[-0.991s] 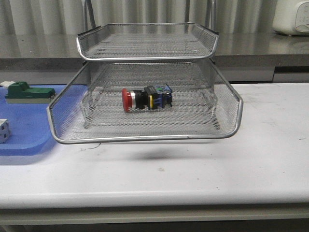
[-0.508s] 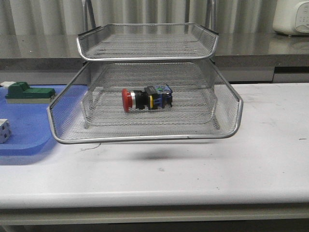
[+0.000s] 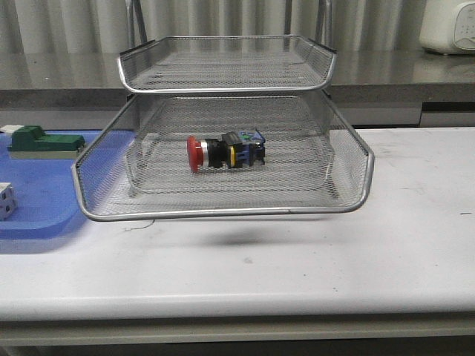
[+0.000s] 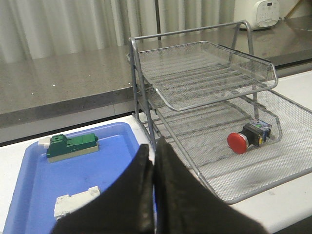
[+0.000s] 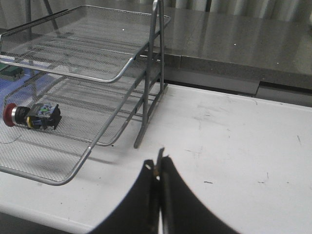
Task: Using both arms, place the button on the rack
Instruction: 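Open the left gripper and withdraw it upward, then bring the right gripper to the front edge of the pulled-out tray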
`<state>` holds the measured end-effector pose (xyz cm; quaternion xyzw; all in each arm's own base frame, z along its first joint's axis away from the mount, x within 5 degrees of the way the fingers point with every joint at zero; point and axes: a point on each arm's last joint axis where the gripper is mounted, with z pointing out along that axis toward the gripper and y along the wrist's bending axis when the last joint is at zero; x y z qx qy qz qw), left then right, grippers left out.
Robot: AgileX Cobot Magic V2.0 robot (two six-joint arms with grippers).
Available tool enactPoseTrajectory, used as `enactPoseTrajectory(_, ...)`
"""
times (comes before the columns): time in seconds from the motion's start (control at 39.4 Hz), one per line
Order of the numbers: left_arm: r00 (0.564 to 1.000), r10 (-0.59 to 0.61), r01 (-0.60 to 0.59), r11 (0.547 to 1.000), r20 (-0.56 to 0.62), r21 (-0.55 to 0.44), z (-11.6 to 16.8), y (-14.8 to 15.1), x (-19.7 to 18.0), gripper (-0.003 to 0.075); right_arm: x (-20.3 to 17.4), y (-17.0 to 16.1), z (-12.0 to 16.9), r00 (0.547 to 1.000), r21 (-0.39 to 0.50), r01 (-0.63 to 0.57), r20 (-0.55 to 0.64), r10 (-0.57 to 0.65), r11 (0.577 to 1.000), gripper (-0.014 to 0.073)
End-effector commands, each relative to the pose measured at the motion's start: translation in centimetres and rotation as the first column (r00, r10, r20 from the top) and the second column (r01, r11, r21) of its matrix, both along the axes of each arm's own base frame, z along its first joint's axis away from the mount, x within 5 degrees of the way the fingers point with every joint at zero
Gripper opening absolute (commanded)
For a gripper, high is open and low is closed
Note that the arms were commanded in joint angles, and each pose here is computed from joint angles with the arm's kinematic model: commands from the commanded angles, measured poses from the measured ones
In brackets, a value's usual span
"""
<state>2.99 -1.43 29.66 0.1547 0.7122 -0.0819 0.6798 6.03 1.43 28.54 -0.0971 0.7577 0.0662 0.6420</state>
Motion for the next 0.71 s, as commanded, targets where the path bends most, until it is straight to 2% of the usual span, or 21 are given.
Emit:
enactPoseTrajectory(0.0,0.996,0.01,-0.006,0.999,0.084,-0.054,1.5,0.1,-0.1,-0.0019,1.7,0.4,1.3,0.999,0.01,-0.002,0.036,0.001,1.0,-0.0109)
enactPoseTrajectory(0.1,0.996,0.01,-0.006,0.999,0.084,-0.054,1.5,0.1,-0.1,-0.0019,4.4,1.1,1.3,1.0,-0.011,-0.01,-0.017,0.01,1.0,-0.0109)
enactPoseTrajectory(0.23,0.996,0.01,-0.006,0.999,0.084,-0.054,1.5,0.1,-0.1,-0.0019,7.7,2.6,2.1,0.998,-0.011,-0.059,-0.014,0.059,0.998,-0.0109)
enactPoseTrajectory(0.38,0.996,0.01,-0.006,0.999,0.084,-0.054,1.5,0.1,-0.1,-0.0019,10.8,7.1,2.4,0.97,-0.02,-0.237,-0.055,0.235,0.971,-0.0109)
enactPoseTrajectory(0.53,0.996,0.01,-0.006,0.999,0.084,-0.054,1.5,0.1,-0.1,-0.0019,11.7,13.1,1.2,0.889,-0.042,-0.445,-0.145,0.435,0.895,-0.0109)
enactPoseTrajectory(0.69,0.996,0.01,-0.006,0.999,0.084,-0.054,1.5,0.1,-0.1,-0.0019,11.3,19.1,-1.3,0.779,-0.068,-0.602,-0.264,0.568,0.795,-0.0109)
